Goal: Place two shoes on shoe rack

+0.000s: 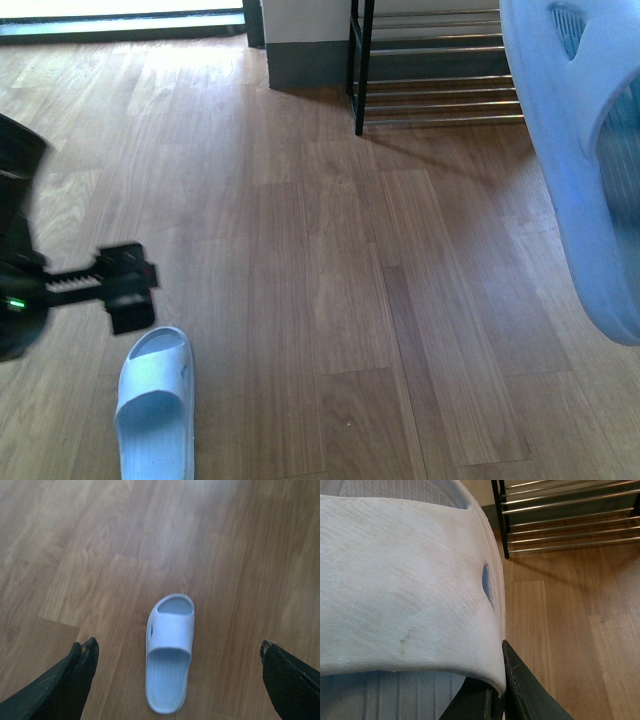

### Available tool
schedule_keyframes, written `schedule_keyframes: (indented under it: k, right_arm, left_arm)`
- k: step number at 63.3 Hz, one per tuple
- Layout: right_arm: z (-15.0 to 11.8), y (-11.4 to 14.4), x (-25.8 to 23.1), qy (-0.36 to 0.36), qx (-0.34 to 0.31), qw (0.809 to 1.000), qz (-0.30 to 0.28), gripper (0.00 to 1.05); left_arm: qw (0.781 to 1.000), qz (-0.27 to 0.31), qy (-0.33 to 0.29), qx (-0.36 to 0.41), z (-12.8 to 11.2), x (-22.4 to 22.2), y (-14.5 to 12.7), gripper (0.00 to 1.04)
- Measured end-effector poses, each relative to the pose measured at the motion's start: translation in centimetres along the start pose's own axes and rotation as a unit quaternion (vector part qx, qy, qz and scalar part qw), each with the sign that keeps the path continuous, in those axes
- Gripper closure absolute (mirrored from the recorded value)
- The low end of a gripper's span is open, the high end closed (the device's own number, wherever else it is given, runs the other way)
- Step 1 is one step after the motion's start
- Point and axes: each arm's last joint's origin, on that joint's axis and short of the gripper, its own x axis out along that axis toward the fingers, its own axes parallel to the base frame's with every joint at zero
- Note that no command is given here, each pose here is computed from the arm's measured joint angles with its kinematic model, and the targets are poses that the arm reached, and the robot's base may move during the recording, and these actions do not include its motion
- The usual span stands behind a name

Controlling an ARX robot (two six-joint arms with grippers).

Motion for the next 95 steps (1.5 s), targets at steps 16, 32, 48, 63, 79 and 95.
schedule_keyframes:
  k: [16,32,48,63,79,95]
  right_arm:
    - [0.0,0.0,0.0,0.000,0.000,1.000,0.000,1.03]
    - [0.0,0.0,0.0,0.000,0.000,1.000,0.000,1.03]
    - [0.0,0.0,0.0,0.000,0.000,1.000,0.000,1.03]
    - [0.0,0.0,0.0,0.000,0.000,1.000,0.000,1.03]
    - [0.0,0.0,0.0,0.000,0.000,1.000,0.000,1.03]
    - [0.0,0.0,0.0,0.000,0.000,1.000,0.000,1.03]
  left_arm:
    - [0.990,0.031,0.133,0.028,-5.1,9.3,-3.2,0.09]
    - [0.981,0.032,0.186,0.044,-8.9,16.3,-5.0,0.09]
    - [0.980,0.042,0.186,0.058,-10.6,20.9,-5.2,0.09]
    - [0.985,0.051,0.156,0.061,-10.0,22.7,-5.4,0.15]
    - [0.984,0.058,0.152,0.069,-10.2,22.5,-5.7,0.49]
    - [0.983,0.070,0.155,0.068,-10.7,21.8,-5.2,0.83]
